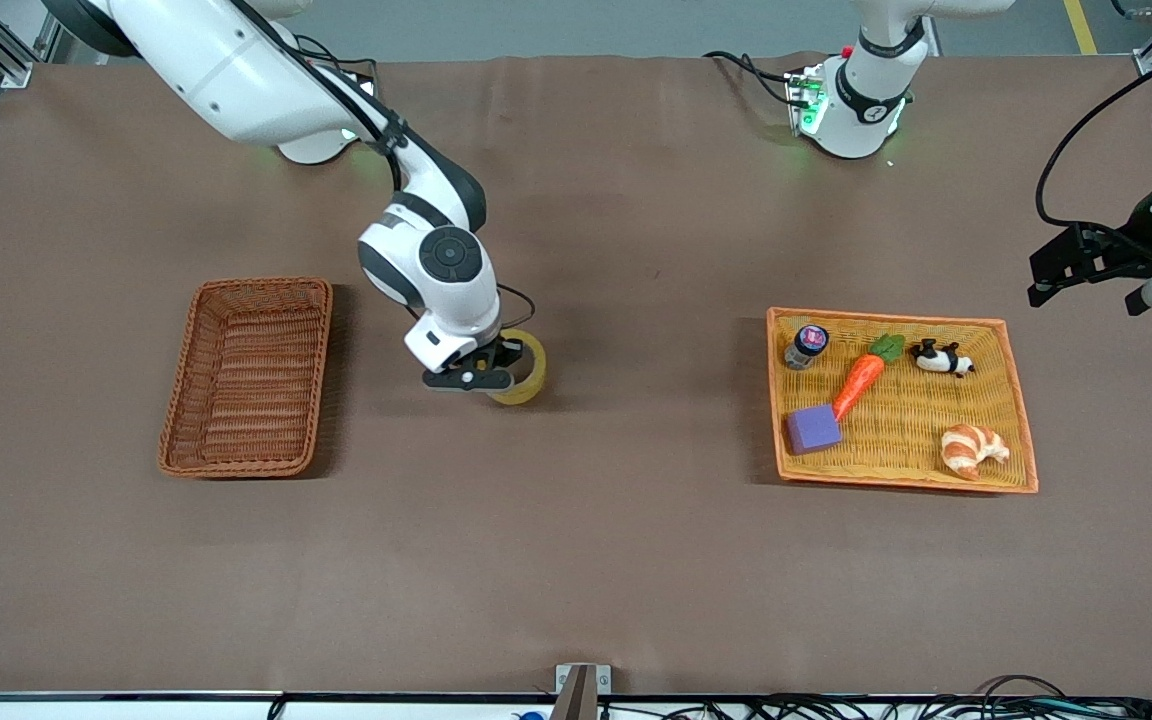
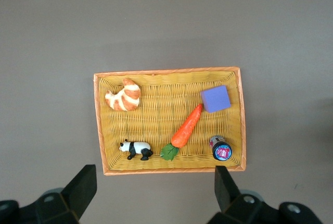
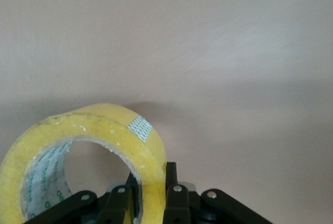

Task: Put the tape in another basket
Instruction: 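Carry the tape roll with the right gripper over the brown basket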

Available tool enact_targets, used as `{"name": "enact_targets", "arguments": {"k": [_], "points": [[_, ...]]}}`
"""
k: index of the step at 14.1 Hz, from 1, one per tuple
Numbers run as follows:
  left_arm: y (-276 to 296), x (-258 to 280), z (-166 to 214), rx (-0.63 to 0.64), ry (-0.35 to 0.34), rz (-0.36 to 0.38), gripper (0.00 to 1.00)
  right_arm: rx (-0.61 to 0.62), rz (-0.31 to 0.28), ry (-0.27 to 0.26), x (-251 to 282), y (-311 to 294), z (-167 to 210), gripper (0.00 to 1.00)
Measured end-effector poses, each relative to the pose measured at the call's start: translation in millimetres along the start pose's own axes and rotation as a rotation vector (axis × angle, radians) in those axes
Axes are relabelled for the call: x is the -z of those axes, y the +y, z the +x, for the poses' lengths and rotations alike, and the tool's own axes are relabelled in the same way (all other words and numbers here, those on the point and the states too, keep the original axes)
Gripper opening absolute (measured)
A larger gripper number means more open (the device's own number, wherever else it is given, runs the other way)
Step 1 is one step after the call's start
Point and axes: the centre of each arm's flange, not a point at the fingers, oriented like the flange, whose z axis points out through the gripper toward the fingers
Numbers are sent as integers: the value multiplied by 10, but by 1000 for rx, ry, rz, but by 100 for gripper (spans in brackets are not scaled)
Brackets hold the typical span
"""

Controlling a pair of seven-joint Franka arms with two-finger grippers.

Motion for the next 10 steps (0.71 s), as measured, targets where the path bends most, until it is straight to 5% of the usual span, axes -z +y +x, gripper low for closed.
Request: {"name": "enact_targets", "arguments": {"k": [5, 10], "points": [[70, -8, 11, -12, -1, -1, 100, 1, -25, -16, 1325, 1233, 770, 21], [54, -12, 13, -11, -2, -1, 100, 93, 2, -67, 1376, 3059, 1185, 21]]}}
